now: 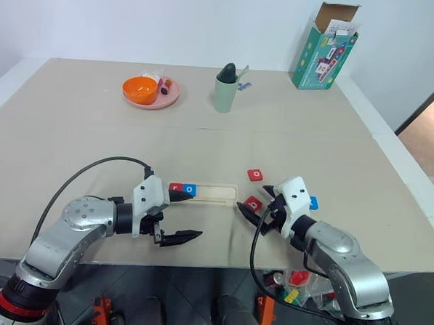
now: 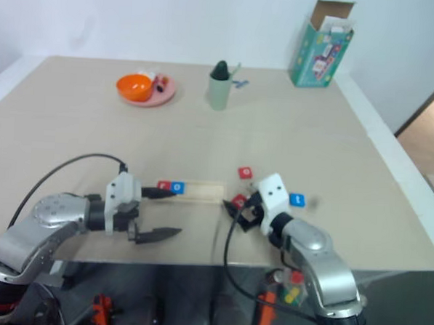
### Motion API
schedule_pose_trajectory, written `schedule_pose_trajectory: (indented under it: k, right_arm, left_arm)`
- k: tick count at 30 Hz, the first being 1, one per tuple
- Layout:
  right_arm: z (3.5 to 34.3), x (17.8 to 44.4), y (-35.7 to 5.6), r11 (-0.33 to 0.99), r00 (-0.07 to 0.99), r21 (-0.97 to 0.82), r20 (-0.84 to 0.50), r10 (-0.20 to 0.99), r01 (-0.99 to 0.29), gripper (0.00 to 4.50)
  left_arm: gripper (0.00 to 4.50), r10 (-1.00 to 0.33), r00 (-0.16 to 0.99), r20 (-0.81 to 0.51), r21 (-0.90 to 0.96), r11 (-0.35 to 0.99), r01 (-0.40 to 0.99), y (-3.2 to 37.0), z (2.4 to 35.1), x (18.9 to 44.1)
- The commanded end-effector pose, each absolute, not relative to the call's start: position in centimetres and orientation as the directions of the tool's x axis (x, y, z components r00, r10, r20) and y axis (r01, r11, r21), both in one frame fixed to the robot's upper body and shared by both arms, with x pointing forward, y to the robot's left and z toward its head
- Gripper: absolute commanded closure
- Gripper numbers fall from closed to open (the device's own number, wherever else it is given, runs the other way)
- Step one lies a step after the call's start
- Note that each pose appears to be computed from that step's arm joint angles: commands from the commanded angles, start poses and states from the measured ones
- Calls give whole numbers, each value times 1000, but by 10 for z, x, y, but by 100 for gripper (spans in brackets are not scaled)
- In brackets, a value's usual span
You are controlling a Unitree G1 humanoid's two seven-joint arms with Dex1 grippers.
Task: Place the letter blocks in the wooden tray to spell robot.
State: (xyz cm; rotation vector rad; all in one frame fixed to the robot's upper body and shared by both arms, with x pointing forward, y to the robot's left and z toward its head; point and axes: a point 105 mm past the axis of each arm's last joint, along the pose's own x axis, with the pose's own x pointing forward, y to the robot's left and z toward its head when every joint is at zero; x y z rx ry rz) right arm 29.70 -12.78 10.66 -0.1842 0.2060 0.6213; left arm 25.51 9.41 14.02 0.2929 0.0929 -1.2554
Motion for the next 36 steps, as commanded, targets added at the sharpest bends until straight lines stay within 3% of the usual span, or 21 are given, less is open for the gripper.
schedule_pose_trajectory:
  k: [1, 8, 9, 17, 26, 36]
  right_arm:
    - [106, 298, -133, 804, 806, -130, -232, 544, -580, 3]
    - [98, 299, -134, 811, 808, -113, -239, 539, -574, 3]
    - [98, 299, -132, 810, 807, -110, -236, 541, -576, 57]
    - [96, 296, -128, 808, 805, -109, -235, 545, -579, 325]
    - [97, 267, -129, 851, 836, -79, -255, 487, -520, 329]
    - [103, 284, -143, 959, 923, -69, -299, 242, -274, 329]
  left_arm:
    - [0, -925, 309, -220, 208, 265, 941, 94, 147, 254]
    - [0, -927, 312, -208, 211, 269, 940, 94, 148, 254]
    - [0, -928, 312, -205, 212, 269, 940, 94, 148, 253]
    - [0, -929, 308, -204, 220, 263, 939, 93, 148, 254]
    - [0, -926, 286, -247, 219, 234, 947, 93, 138, 250]
    - [0, -927, 283, -247, 220, 231, 948, 92, 138, 251]
